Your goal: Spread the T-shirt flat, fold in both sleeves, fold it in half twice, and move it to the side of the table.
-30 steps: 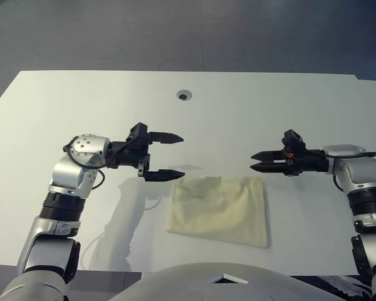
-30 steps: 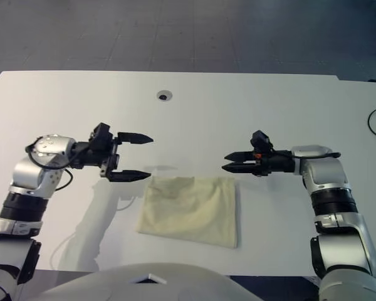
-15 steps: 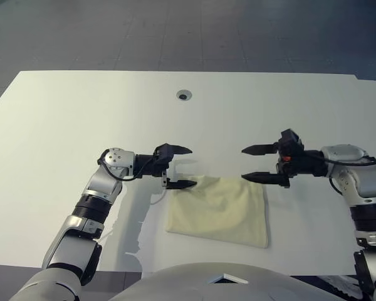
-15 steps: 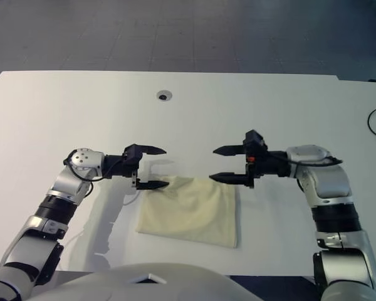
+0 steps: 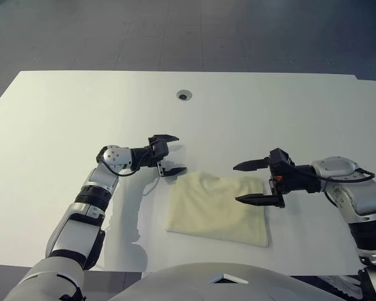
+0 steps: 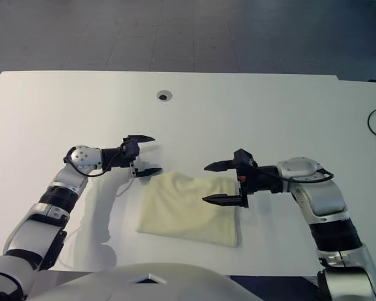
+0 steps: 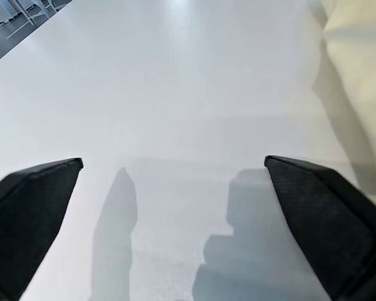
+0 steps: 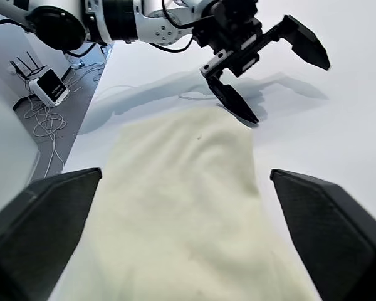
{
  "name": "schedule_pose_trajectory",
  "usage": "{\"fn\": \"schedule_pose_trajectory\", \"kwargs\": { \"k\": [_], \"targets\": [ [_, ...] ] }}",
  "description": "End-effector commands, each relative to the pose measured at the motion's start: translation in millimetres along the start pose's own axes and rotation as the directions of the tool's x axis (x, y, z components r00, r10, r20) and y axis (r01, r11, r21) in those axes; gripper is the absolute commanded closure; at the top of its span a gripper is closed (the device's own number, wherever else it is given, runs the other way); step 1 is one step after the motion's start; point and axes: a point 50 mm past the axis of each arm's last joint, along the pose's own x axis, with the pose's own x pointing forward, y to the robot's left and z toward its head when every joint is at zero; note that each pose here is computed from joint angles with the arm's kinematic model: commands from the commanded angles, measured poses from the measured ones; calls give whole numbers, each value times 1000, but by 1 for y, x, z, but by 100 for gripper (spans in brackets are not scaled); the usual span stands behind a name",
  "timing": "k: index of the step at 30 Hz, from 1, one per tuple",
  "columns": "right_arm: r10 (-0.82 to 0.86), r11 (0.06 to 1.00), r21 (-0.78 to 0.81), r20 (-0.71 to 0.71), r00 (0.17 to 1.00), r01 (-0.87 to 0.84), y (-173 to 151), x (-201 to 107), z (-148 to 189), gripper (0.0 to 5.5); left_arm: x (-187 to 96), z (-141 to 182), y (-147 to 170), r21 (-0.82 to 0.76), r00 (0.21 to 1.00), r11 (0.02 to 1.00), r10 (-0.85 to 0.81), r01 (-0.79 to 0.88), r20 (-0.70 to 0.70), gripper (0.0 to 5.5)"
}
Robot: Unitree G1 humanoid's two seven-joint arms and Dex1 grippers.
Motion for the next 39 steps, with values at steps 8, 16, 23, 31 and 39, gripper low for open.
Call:
{"fn": "schedule_pose_trajectory", "kwargs": {
  "k": [8, 16, 23, 31, 39],
  "targets": [
    [218, 966, 128, 52, 974, -223, 13, 49, 5, 258, -64, 32, 50, 116, 924, 919, 361, -376, 127, 10],
    [235, 938, 272, -48, 971, -213, 1, 83, -16, 381, -86, 57, 31, 104, 850, 863, 455, -495, 267, 10],
    [135, 886, 464, -211, 968, -23, -21, 90, -44, 365, -78, 66, 18, 78, 826, 852, 474, -518, 305, 10],
    [-119, 742, 601, -316, 941, 296, -53, 61, -59, 273, -79, 68, 20, 62, 803, 832, 509, -551, 309, 10],
    [-545, 478, 532, -445, 711, 699, -99, -6, -82, 191, -73, 76, 26, 67, 750, 778, 573, -624, 329, 10]
  ]
}}
